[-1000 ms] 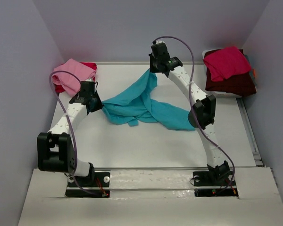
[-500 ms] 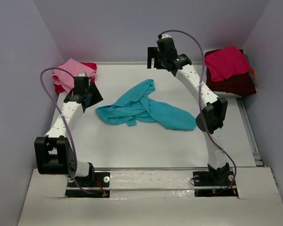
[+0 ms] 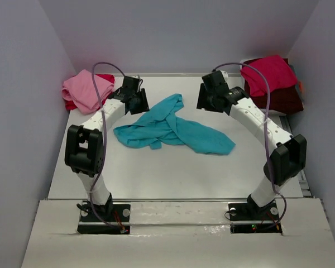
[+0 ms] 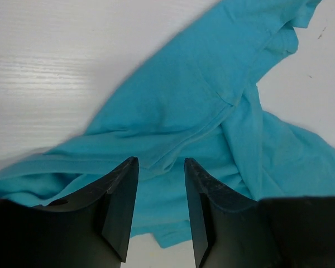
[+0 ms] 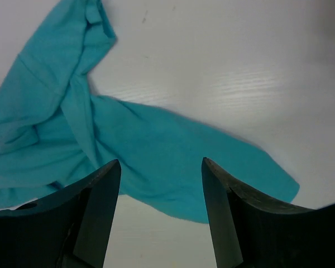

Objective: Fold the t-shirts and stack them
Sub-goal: Flatten out the tshirt

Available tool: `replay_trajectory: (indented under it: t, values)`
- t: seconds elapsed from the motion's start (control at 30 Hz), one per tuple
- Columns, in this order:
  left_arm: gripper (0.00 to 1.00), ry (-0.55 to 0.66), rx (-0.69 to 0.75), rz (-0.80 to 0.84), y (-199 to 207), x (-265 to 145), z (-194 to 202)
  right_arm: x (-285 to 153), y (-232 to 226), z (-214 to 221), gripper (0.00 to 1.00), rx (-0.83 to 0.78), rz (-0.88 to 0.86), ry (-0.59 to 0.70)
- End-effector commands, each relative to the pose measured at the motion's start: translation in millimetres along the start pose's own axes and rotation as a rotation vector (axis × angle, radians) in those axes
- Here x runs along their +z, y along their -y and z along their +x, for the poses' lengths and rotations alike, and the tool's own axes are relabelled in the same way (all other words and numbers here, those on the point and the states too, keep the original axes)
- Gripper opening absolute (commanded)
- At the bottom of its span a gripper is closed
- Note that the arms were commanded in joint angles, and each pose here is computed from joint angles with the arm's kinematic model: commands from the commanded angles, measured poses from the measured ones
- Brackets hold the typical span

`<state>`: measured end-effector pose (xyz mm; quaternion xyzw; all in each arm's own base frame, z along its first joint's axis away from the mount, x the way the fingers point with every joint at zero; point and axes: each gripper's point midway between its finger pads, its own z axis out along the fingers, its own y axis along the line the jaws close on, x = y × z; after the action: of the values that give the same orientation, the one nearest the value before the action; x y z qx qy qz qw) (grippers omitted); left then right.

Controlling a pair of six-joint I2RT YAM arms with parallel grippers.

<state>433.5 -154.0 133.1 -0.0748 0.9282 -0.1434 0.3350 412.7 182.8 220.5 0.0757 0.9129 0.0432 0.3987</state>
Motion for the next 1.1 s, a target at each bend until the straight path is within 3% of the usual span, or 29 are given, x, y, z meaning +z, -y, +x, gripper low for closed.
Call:
replay_trajectory:
  t: [0.0,0.23,0.67,1.07]
  values:
    - [0.49,0.004,0.037,0.014,15.6,7.4,-13.3,-9.3,29.5,31.6,0.65,0.084,0.084,-0.034]
    - [0.49,-0.007,0.056,-0.023,22.0,36.7,-16.1,-12.5,78.8,100.0,0.65,0.122,0.215,-0.113]
    - [0.42,-0.046,0.081,-0.109,12.4,51.6,4.7,-12.6,129.3,172.3,0.65,0.172,0.374,-0.187]
    - [0.42,-0.074,0.090,-0.137,3.8,48.1,22.6,12.8,179.5,163.0,0.63,0.274,0.510,-0.166]
